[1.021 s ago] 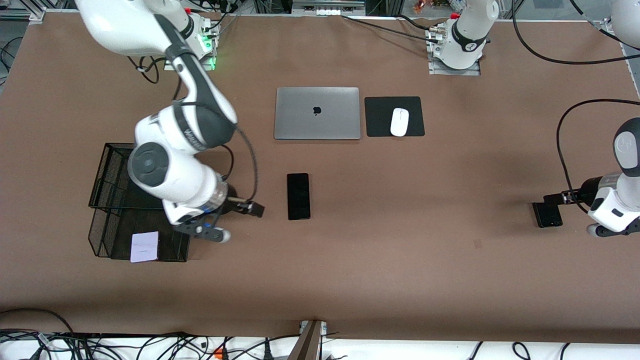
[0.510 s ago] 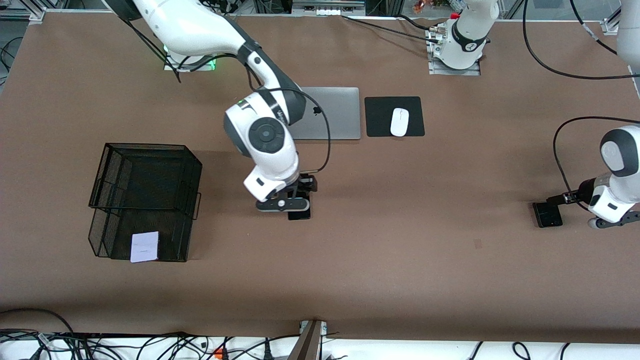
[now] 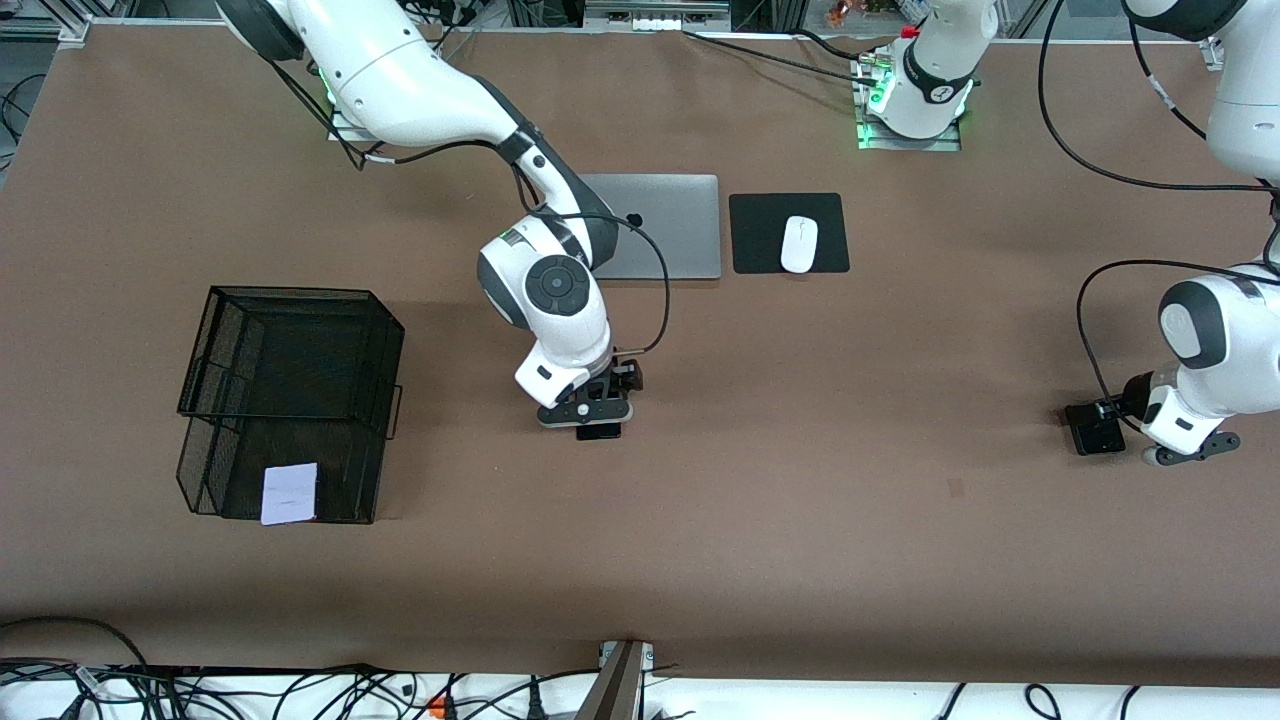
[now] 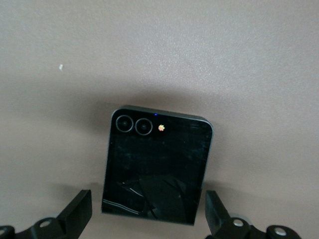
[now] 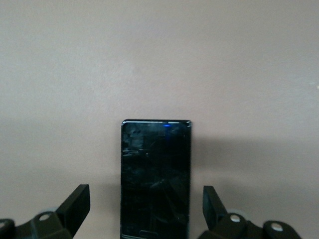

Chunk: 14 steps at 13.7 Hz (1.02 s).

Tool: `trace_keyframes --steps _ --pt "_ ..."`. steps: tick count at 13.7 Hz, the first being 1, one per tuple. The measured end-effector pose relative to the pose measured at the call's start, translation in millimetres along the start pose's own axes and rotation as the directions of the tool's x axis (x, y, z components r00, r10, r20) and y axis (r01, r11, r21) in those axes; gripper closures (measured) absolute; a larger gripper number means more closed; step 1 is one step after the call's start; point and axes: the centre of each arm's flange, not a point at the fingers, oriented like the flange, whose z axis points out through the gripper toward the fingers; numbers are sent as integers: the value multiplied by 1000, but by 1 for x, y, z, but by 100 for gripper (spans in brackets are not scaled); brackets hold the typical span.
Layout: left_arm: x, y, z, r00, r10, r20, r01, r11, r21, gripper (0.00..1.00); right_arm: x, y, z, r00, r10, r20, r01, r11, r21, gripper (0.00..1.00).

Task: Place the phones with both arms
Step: 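Grasp the black phone with the right gripper while the left gripper closes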

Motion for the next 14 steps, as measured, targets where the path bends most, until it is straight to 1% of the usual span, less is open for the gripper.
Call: trace_keyframes --steps 4,7,13,14 --pt "3 3 0 999 21 -28 -21 1000 0 0 -14 -11 23 999 -43 -12 43 999 -6 0" --pt "4 4 1 998 57 -30 -57 998 0 0 -14 -4 29 999 -43 -9 43 999 -19 0" --pt "6 4 10 996 70 -55 -70 998 0 0 -15 4 42 998 -55 -26 54 998 -30 0" --pt "6 4 9 996 72 -58 -72 997 0 6 -16 5 46 998 -58 -28 57 998 -32 0"
